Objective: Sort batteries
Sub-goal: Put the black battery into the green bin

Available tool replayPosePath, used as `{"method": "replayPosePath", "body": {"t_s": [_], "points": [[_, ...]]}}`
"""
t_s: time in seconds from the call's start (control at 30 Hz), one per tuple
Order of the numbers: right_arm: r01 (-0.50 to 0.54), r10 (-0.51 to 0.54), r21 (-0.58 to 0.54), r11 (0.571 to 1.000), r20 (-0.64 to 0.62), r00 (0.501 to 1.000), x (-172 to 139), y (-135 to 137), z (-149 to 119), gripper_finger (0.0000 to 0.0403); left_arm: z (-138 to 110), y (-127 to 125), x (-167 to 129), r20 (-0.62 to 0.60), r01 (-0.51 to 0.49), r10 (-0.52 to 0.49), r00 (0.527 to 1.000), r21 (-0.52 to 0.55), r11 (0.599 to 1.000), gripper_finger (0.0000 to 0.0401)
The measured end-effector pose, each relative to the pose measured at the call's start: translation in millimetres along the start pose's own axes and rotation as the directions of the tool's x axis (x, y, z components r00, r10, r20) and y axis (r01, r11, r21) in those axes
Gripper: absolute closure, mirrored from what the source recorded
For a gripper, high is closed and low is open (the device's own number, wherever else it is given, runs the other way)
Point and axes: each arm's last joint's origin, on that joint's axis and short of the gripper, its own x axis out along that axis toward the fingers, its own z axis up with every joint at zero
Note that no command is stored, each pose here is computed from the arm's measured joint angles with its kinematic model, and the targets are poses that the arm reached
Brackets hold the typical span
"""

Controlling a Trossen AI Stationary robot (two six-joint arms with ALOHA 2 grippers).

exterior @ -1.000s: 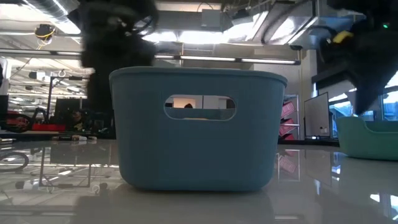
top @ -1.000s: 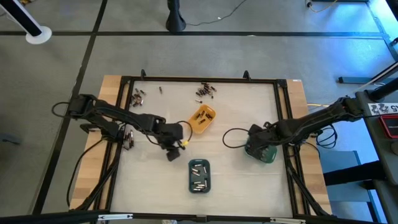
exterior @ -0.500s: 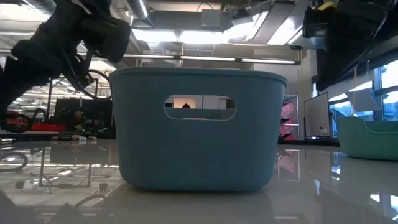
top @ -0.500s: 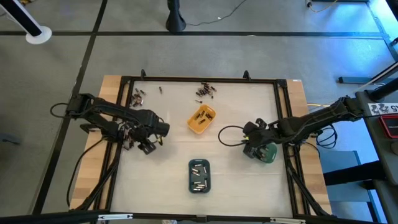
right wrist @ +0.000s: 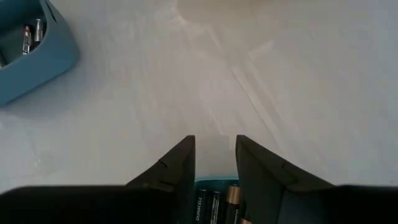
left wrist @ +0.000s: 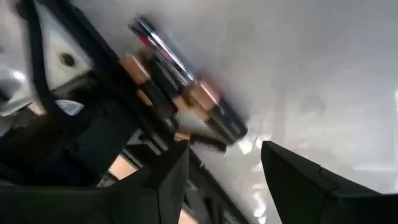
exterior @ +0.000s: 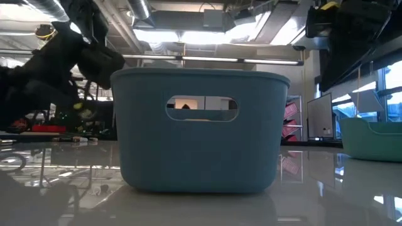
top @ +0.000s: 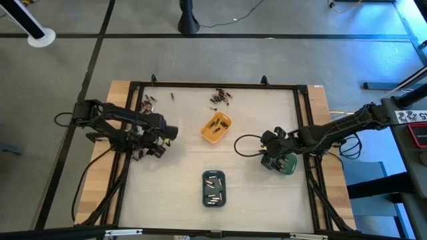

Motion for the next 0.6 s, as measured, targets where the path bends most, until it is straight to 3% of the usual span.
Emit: {"method": "replayPosePath", "body": {"t_s": [0.27, 0.43, 0.6], "points": [[0.006, -0.006, -0.015, 1.0, 0.017, 1.0, 0, 0, 1, 0.0285, 8, -7, 5, 0.059, 0.097, -0.095, 0.994, -0.031, 0.995, 0.021], [-0.002, 0.002, -0.012, 1.0, 0.027, 1.0, 0, 1, 2, 0.0285, 7, 1, 21, 0.065, 0.031, -0.03, 0.997, -0.021, 0.999, 0.021], [-0.005, 0.005, -0.012, 1.0, 0.03, 1.0, 0, 1, 2, 0.0285, 7, 0, 26, 0.081, 0.032, -0.032, 0.996, 0.006, 0.999, 0.021]]}}
